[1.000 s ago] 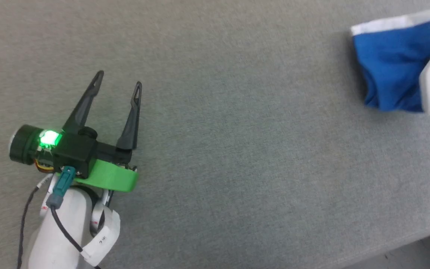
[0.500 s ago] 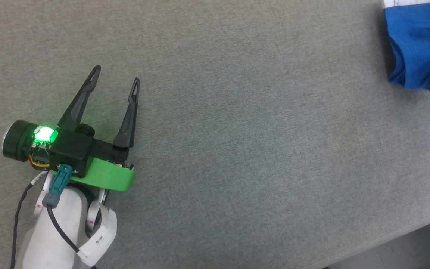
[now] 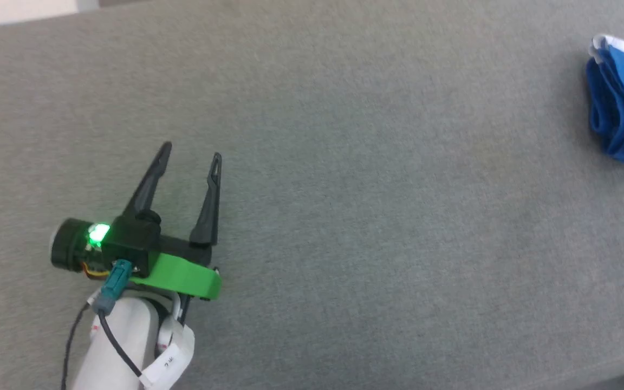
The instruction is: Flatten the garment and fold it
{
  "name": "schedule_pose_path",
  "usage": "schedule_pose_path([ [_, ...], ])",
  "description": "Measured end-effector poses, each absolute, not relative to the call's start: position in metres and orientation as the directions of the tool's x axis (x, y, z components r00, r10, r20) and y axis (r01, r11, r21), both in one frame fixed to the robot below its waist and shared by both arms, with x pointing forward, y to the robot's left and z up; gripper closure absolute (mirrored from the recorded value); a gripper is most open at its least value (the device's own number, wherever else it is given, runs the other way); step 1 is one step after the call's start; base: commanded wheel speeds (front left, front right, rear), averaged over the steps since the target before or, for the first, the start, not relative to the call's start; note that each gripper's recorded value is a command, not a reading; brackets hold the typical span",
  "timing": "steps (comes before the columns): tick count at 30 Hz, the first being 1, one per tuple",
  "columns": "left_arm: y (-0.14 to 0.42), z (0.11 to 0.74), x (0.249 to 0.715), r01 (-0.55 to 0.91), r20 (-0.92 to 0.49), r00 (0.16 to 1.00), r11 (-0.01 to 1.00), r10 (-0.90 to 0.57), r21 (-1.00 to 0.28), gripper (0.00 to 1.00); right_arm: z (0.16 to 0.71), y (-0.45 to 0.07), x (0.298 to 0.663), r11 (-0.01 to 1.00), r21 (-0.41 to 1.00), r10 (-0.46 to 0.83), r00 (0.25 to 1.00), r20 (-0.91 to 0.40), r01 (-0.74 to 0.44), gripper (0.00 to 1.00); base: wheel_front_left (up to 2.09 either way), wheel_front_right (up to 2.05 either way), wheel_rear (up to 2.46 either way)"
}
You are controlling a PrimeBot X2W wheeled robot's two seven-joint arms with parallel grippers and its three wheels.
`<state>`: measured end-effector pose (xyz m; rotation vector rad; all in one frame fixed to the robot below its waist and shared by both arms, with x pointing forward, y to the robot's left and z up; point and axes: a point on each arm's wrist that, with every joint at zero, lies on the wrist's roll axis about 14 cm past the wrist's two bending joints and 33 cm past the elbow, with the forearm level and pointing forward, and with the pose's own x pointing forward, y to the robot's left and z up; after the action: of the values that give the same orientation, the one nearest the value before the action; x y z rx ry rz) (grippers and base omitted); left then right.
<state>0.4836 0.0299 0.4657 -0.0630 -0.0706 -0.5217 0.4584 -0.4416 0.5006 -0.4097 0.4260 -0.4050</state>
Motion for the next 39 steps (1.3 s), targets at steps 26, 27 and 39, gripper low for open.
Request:
schedule_pose_path([
  [26,0.124,0.531,0.402,0.214,0.161,0.968,0.969,-0.193,-0.124,0.0,0.553,-0.235,0.409,0.998,-0.021,-0.05,0.978,0.202,0.056,0.0,0.0,0.0,0.0],
  [27,0.127,0.532,0.399,0.206,0.163,0.969,0.971,-0.184,-0.124,0.0,0.553,-0.23,0.405,0.999,-0.02,-0.044,0.978,0.203,0.049,0.0,0.0,0.0,0.0],
  [39,0.144,0.538,0.376,0.157,0.178,0.975,0.979,-0.132,-0.131,0.0,0.539,-0.198,0.372,0.999,-0.032,0.029,0.984,0.178,-0.024,0.0,0.0,0.0,0.0],
])
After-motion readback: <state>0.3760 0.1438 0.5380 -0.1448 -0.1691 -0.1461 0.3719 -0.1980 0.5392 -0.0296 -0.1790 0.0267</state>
